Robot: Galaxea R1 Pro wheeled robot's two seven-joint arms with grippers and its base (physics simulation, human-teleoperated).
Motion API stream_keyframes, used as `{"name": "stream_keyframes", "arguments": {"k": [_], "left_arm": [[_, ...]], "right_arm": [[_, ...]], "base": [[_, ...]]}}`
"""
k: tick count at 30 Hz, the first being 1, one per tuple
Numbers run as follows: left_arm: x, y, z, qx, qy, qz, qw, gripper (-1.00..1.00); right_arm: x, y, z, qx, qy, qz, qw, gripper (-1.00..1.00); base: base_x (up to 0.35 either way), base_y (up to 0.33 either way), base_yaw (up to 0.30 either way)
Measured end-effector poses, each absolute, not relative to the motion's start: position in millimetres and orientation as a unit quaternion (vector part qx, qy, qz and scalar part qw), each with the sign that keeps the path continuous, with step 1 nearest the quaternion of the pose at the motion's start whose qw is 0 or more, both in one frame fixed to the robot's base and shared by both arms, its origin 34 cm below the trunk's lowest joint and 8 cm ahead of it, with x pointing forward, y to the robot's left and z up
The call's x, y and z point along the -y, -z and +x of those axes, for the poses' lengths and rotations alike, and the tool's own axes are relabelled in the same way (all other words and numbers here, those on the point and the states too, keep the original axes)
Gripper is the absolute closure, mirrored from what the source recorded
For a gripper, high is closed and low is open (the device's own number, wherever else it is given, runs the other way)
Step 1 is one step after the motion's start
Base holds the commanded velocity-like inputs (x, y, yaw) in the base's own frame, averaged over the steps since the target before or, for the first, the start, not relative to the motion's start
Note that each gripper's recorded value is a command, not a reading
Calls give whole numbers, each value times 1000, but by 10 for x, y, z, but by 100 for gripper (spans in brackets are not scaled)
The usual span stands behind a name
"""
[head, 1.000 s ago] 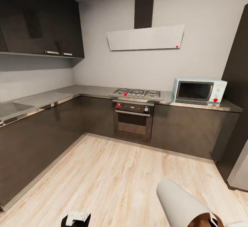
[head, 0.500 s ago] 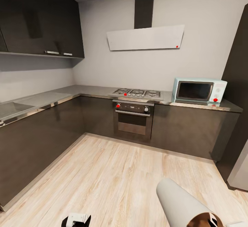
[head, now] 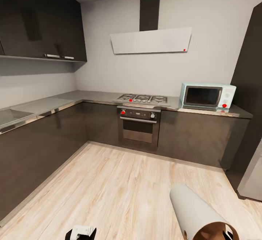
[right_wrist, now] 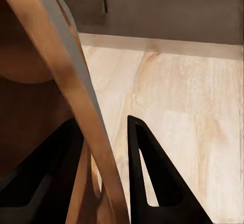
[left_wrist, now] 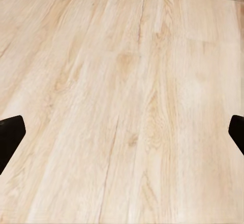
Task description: Put the three can of soda from the living room inside the tash can in the kitchen.
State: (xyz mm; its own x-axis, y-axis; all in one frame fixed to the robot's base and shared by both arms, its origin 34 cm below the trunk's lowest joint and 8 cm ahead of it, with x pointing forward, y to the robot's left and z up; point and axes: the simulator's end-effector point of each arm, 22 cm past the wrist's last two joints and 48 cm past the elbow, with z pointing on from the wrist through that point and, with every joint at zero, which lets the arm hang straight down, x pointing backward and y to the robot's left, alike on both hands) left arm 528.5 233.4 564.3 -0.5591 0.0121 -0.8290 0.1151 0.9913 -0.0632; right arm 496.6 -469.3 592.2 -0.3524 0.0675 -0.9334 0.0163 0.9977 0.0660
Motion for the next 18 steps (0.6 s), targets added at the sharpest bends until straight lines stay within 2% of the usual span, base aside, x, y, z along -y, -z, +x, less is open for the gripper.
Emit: {"name": "stream_keyframes", "arguments": {"k": [18], "left_arm": [[-2301,-5709,5313,-877,45,62,475,-100]], "right_arm": [[4703,-5973,4977,-817,-24,31,575,100]], "base": [[0,0,-189]]}}
